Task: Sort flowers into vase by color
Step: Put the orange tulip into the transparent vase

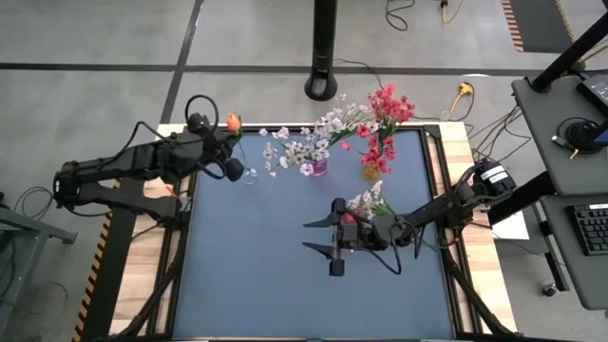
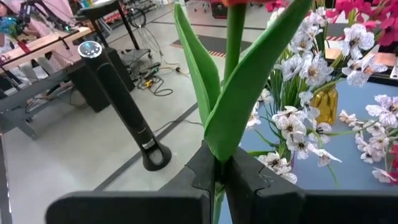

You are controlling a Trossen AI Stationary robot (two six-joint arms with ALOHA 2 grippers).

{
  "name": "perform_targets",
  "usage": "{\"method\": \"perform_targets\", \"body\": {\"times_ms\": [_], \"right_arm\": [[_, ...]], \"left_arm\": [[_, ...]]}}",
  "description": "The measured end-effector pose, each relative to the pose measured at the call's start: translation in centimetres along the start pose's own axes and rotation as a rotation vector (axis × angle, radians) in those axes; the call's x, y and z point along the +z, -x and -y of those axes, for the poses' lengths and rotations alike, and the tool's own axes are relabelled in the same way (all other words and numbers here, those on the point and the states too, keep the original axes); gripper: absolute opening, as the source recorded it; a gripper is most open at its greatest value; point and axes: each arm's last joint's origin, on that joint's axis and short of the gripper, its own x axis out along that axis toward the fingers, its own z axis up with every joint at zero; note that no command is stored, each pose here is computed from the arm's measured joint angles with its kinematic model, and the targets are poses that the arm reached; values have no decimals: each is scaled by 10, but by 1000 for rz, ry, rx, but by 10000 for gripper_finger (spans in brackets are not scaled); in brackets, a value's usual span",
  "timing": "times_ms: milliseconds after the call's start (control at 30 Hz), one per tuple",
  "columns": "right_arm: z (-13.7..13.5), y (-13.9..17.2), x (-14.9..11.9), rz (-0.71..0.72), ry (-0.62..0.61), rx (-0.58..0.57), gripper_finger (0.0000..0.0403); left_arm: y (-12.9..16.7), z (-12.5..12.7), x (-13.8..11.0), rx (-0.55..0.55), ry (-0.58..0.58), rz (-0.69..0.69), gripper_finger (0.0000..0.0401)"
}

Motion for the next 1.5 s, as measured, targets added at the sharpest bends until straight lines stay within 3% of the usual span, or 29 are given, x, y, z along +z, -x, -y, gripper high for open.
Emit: {"method": "perform_targets", "body": {"times_ms": [700, 900, 1133, 1500], "right_arm": [[0, 0, -1, -9, 4, 2, 199], [0, 0, -1, -9, 4, 2, 199], [0, 0, -1, -11, 5, 2, 199], [0, 0, -1, -11, 11, 2, 199]], "left_arm": [[-6, 4, -13, 5, 6, -49, 4], [-8, 6, -14, 9, 24, -64, 21], [-9, 4, -19, 96, 38, -96, 31], [-14, 8, -22, 100, 34, -119, 32]]}}
